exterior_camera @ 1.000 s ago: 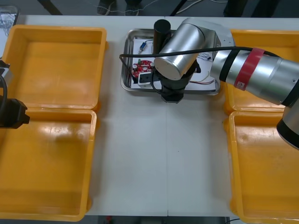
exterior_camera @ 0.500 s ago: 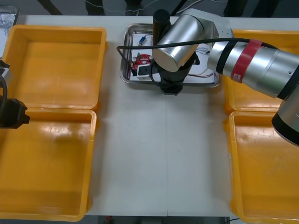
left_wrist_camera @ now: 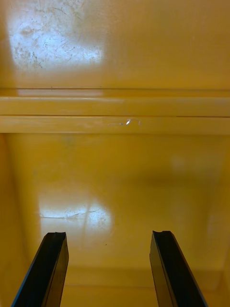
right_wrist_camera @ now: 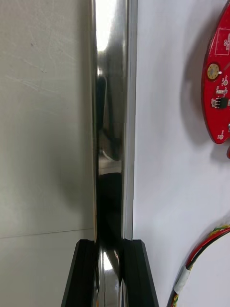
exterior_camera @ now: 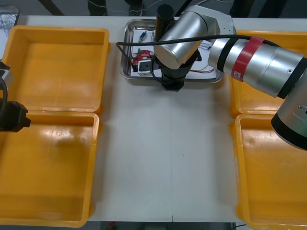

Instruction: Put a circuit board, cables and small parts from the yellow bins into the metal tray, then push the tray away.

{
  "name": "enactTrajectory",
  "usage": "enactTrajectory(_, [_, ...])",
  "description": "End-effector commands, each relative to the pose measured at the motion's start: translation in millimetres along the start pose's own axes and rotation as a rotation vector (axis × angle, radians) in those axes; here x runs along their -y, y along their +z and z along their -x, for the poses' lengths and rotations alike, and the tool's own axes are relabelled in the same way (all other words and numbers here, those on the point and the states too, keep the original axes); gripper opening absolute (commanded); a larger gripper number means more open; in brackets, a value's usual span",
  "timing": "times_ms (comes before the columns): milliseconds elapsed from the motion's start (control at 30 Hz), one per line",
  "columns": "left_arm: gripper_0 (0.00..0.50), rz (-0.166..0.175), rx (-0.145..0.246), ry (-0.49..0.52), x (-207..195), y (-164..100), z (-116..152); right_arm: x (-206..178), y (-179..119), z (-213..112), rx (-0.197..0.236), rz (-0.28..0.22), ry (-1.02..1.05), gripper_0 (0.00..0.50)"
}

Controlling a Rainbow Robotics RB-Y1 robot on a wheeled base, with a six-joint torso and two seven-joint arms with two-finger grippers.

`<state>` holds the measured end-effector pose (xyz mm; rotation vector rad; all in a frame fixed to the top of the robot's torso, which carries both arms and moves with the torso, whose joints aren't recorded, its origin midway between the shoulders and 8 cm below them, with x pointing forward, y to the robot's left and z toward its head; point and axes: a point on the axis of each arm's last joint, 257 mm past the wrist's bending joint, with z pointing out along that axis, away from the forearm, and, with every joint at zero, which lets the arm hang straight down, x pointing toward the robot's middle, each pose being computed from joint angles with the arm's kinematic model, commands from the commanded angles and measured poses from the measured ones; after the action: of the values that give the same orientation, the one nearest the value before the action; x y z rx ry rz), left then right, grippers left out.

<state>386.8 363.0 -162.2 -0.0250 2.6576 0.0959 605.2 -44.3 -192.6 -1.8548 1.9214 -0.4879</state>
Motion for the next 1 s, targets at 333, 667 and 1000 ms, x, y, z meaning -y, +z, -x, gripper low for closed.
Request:
enactTrajectory(333, [0.5, 0.044, 0.021, 0.058, -15.3, -13.1, 2.5, 39.9, -31.2, 35.1, 0.064, -0.089, -0.069, 0.0])
enactTrajectory(667, [0.5, 0.044, 0.021, 0.058, -15.3, -13.1, 2.5, 41.0, -30.3, 35.0, 0.067, -0.089, -0.063, 0.488])
enactTrajectory(1000, [0.5, 0.044, 0.021, 0.058, -15.3, -13.1, 2.5, 26.3, -51.4, 27.5, 0.04, 0.016, 0.014, 0.5])
